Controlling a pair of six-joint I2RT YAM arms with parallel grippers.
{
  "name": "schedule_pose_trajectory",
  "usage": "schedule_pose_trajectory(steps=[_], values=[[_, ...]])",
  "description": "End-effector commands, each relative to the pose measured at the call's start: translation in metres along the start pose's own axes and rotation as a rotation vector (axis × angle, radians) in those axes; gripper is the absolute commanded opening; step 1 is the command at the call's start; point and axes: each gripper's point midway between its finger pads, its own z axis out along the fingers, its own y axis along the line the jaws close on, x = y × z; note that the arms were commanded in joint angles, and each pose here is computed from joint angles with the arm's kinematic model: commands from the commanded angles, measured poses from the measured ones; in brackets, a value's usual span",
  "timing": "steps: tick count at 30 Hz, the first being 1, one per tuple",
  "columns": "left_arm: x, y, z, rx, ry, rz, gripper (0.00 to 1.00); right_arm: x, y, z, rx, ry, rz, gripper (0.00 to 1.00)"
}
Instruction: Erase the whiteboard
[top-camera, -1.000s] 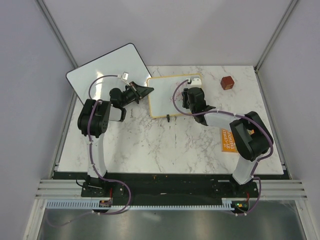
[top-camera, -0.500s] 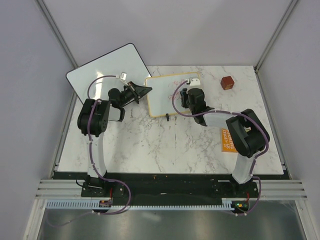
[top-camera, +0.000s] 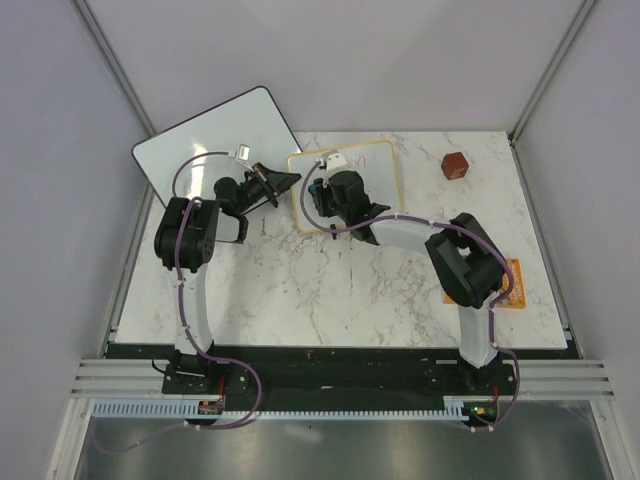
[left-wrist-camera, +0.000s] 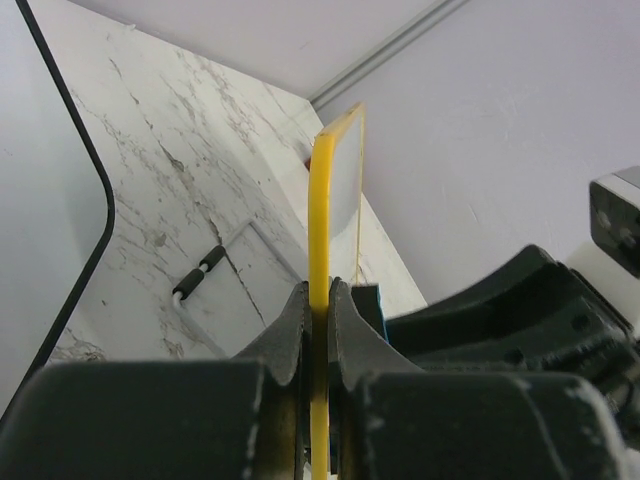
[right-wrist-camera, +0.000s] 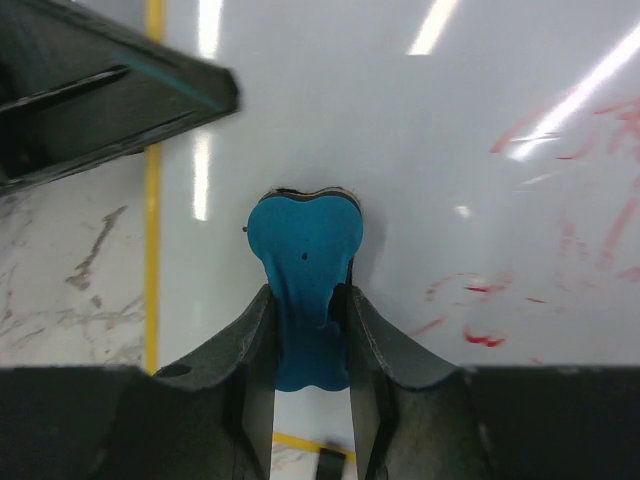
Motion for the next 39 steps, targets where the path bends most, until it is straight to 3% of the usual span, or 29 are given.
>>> schedule_pose_trajectory(steps=[1,8,17,22,34,39], values=[[0.018,-0.014,0.006,0.080,0.066,0.048,0.02,0.045,0.006,0.008,0.032,0.141,-0.028,0.00],[0.019,-0.013,0.006,0.085,0.067,0.037,0.02,0.040,-0.073,0.003,0.247,0.120,0.129,0.00],[0.020,-0.012,0.006,0.085,0.069,0.026,0.02,0.051,-0.146,-0.020,0.462,0.150,0.172,0.00],[0.019,-0.012,0.006,0.086,0.070,0.026,0.02,0.065,-0.144,-0.017,0.424,0.191,0.172,0.00],[0.020,-0.012,0.005,0.086,0.070,0.022,0.02,0.091,-0.178,-0.048,0.544,0.245,0.211,0.00],[0.019,-0.012,0.006,0.084,0.070,0.020,0.02,0.094,-0.168,-0.044,0.477,0.267,0.200,0.00]])
